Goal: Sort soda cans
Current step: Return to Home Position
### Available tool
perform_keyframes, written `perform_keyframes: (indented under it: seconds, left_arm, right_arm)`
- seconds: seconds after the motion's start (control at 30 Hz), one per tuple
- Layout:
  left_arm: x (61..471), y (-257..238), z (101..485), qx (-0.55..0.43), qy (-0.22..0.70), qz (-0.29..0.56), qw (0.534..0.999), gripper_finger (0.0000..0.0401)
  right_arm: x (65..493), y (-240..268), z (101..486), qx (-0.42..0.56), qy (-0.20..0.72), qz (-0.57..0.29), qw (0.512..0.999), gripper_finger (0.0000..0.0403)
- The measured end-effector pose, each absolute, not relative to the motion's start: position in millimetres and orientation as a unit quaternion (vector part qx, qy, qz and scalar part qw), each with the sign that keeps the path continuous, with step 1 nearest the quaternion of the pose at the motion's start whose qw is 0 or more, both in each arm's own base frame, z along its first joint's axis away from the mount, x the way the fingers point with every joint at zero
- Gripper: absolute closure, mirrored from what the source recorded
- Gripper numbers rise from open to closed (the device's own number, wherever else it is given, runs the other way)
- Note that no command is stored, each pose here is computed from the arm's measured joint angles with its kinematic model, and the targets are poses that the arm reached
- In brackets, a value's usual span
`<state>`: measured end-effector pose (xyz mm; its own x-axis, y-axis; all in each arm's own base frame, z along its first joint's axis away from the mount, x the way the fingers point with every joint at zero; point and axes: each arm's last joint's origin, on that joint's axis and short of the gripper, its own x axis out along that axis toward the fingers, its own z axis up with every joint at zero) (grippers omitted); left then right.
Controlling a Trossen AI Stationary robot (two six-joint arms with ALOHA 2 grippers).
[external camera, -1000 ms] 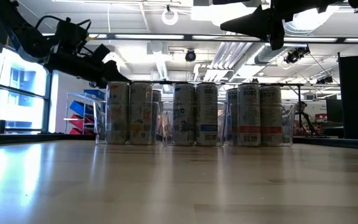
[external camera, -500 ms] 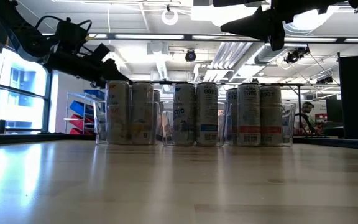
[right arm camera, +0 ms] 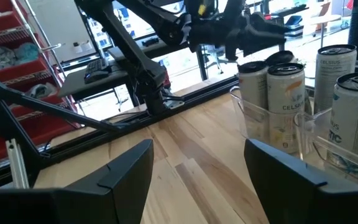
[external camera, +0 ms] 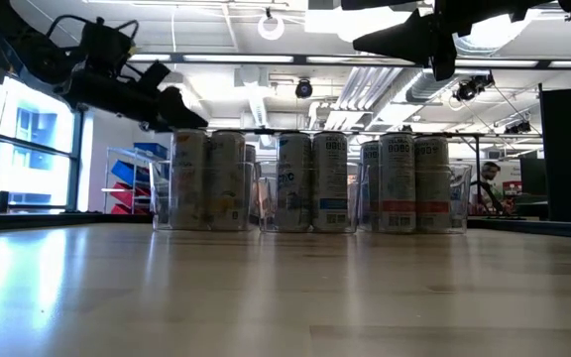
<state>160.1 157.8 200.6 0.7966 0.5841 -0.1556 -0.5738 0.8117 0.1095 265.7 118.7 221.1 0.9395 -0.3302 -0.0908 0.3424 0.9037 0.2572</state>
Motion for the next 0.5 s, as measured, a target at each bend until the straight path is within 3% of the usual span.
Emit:
perform_keyframes:
  seconds: [0.5]
  left_arm:
    - [165, 163, 238, 0.027, 0.104, 0.315, 0.943, 0.0105]
  right_arm:
    - [266, 118, 221, 0.138, 0.022, -0.173, 0.975, 0.0155]
